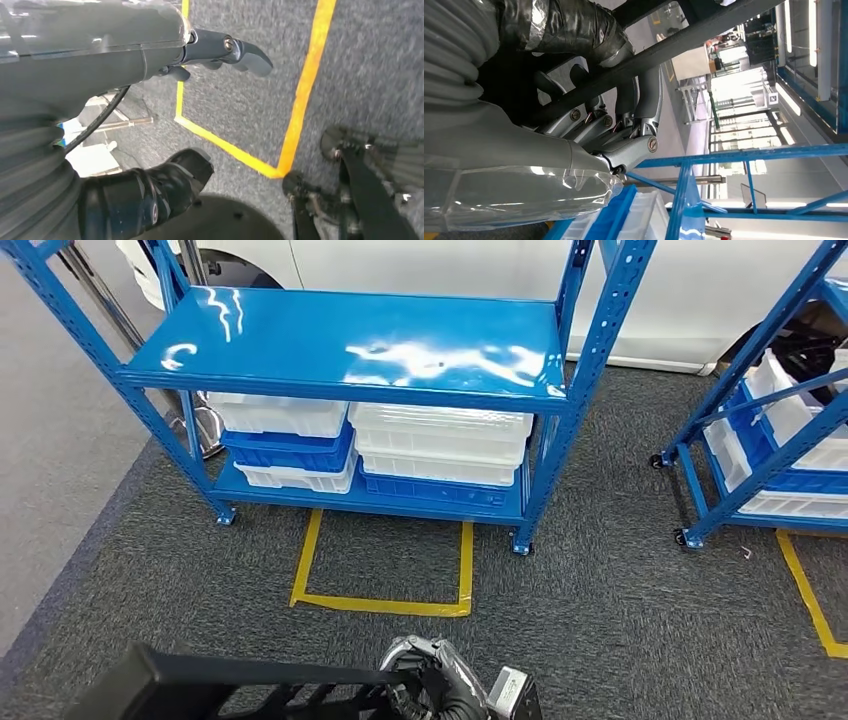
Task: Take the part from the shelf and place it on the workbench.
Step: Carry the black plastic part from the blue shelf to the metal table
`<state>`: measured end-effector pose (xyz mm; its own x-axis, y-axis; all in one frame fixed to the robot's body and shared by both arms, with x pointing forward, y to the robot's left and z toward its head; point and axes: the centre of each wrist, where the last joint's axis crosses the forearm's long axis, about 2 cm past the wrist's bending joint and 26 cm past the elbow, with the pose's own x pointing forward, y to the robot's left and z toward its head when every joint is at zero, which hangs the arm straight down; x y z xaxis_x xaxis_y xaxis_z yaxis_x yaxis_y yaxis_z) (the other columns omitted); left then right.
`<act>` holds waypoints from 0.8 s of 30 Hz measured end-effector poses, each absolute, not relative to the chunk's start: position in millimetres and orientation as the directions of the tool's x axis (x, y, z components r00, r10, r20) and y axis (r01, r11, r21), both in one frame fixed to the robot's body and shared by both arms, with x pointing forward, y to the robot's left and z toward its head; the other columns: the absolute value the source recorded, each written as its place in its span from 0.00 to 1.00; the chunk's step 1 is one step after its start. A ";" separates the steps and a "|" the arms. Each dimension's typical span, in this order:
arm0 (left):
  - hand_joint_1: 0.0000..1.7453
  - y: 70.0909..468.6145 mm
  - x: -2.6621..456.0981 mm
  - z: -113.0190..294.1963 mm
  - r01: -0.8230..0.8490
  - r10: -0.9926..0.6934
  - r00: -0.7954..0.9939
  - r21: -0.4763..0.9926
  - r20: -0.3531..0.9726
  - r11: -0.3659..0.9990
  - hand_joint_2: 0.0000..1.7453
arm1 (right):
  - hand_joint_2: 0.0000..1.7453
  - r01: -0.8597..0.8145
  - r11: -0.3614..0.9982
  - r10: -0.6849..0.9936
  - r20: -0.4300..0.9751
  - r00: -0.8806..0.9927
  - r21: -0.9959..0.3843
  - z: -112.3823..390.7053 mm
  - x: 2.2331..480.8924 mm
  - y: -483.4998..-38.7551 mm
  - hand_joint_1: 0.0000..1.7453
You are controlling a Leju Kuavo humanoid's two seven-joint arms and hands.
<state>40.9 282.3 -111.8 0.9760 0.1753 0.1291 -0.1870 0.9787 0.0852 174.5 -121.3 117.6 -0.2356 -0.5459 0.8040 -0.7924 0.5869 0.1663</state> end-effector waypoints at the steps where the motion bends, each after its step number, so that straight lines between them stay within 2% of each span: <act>1: 0.00 282.0 41.0 -111.8 -0.187 0.175 0.976 0.085 0.129 0.979 1.00 | 1.00 -0.793 0.586 -0.546 0.804 -0.235 0.167 117.6 174.4 -121.2 1.00; 24: 0.00 272.3 39.1 -111.7 -0.150 0.140 0.980 0.068 0.144 0.986 1.00 | 1.00 -0.795 0.578 -0.565 0.794 -0.225 0.185 118.6 167.4 -124.2 1.00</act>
